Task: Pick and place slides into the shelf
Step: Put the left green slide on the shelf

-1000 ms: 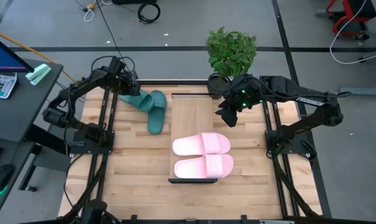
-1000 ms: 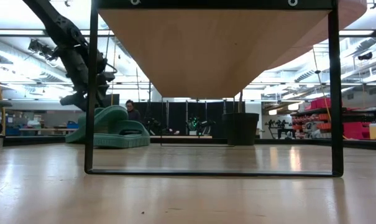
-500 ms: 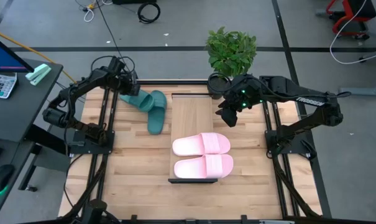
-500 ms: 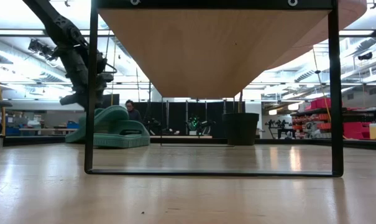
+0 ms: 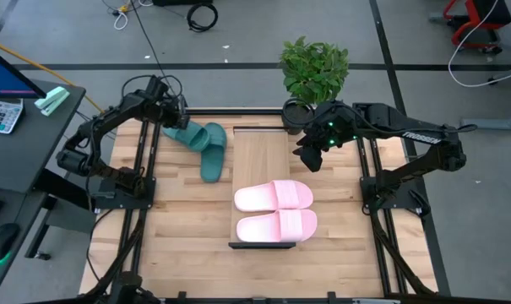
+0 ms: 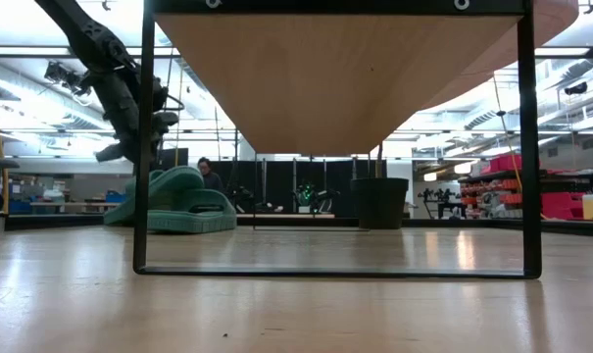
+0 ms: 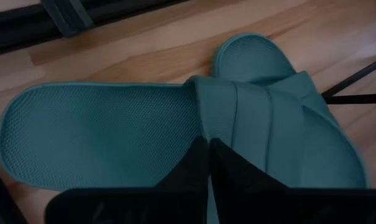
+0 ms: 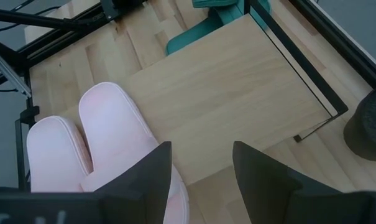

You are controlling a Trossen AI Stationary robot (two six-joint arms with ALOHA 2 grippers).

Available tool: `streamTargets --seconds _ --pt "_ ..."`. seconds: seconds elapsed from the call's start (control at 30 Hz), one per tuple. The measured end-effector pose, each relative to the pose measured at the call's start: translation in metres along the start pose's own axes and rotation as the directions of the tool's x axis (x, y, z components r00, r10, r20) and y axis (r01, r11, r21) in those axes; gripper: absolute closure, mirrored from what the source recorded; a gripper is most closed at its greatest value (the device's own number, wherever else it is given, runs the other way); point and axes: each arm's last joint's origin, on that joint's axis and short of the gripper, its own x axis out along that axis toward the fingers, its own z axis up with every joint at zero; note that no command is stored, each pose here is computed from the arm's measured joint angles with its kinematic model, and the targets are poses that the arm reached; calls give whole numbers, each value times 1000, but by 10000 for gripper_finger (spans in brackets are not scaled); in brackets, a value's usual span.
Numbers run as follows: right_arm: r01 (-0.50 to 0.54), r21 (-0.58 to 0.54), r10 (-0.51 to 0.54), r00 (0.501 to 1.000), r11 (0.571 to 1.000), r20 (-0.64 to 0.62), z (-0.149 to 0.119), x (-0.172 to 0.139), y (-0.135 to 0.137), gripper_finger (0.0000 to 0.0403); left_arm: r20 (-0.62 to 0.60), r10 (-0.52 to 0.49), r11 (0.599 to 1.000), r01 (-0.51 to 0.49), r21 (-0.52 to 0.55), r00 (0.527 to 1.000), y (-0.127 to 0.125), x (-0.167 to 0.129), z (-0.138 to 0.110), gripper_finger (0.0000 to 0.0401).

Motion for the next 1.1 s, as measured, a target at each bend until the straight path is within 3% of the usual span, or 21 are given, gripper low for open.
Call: streamTargets --seconds 0.13,0.33,0.7,0.9,1.1 --pt "0 0 0 1000 1000 0 0 0 0 225 49 -4 1000 4 -5 999 -5 -15 1 396" --pt "15 -8 -15 1000 1000 6 0 0 0 225 222 -23 1000 23 4 975 -20 -57 17 396" --pt "77 -16 -76 997 997 31 1 0 -2 225 499 -117 991 130 8 859 -61 -159 41 397" --pt "150 -14 -148 987 989 60 2 0 -4 225 576 -176 977 212 5 798 -82 -193 36 397" --pt "195 -28 -193 978 980 78 2 -1 -6 225 591 -188 969 247 -21 785 -103 -201 19 397"
